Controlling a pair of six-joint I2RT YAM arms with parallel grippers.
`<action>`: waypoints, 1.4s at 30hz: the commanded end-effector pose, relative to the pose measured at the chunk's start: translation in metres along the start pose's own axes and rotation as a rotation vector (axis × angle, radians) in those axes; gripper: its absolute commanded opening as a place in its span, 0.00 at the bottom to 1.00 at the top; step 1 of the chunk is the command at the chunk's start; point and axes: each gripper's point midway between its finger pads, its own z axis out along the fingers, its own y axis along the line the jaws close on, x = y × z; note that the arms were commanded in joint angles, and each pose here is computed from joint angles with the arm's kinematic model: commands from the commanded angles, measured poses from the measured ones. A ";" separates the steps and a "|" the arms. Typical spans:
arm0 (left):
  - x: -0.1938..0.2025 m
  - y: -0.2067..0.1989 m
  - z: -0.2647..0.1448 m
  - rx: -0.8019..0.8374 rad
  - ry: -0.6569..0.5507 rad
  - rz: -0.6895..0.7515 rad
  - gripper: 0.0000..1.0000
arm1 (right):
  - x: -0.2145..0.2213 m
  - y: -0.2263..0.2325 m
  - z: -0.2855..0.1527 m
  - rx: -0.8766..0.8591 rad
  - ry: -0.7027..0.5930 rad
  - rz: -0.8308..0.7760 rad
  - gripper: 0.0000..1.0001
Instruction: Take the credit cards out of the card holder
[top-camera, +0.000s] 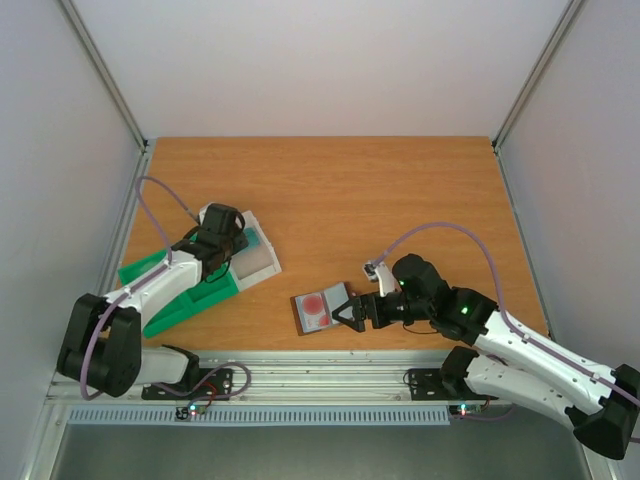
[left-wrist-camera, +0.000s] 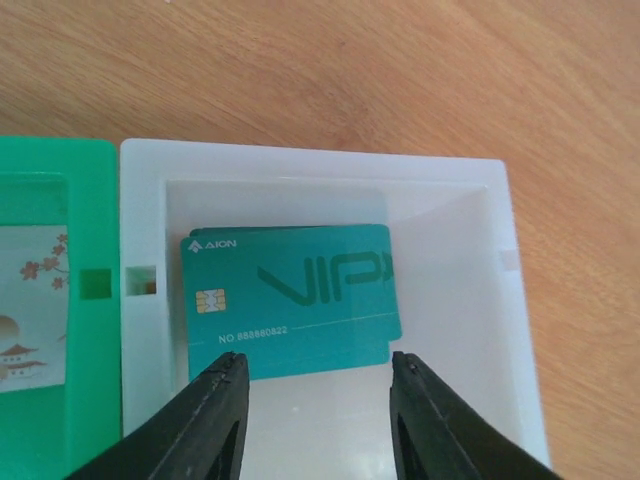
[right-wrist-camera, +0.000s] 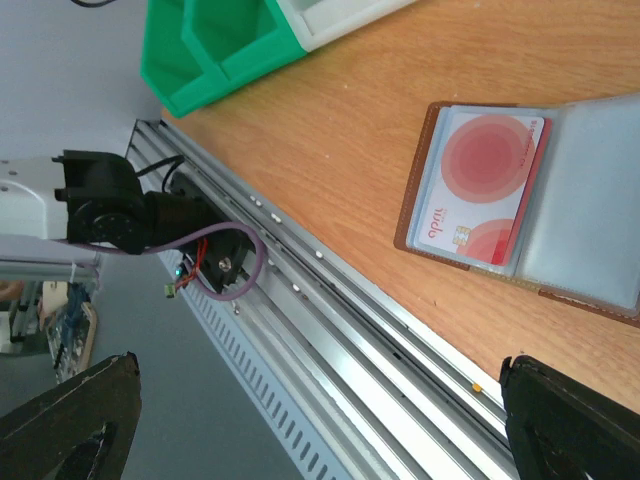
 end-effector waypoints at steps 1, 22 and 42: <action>-0.013 -0.015 -0.020 0.058 -0.017 0.011 0.44 | -0.006 0.006 -0.011 -0.002 -0.047 0.006 0.98; 0.052 -0.034 -0.123 0.470 0.240 0.087 0.97 | -0.012 -0.022 0.031 0.119 0.035 0.106 0.91; 0.126 -0.040 -0.137 0.575 0.443 0.139 0.72 | -0.021 -0.073 0.105 0.273 0.118 0.115 0.30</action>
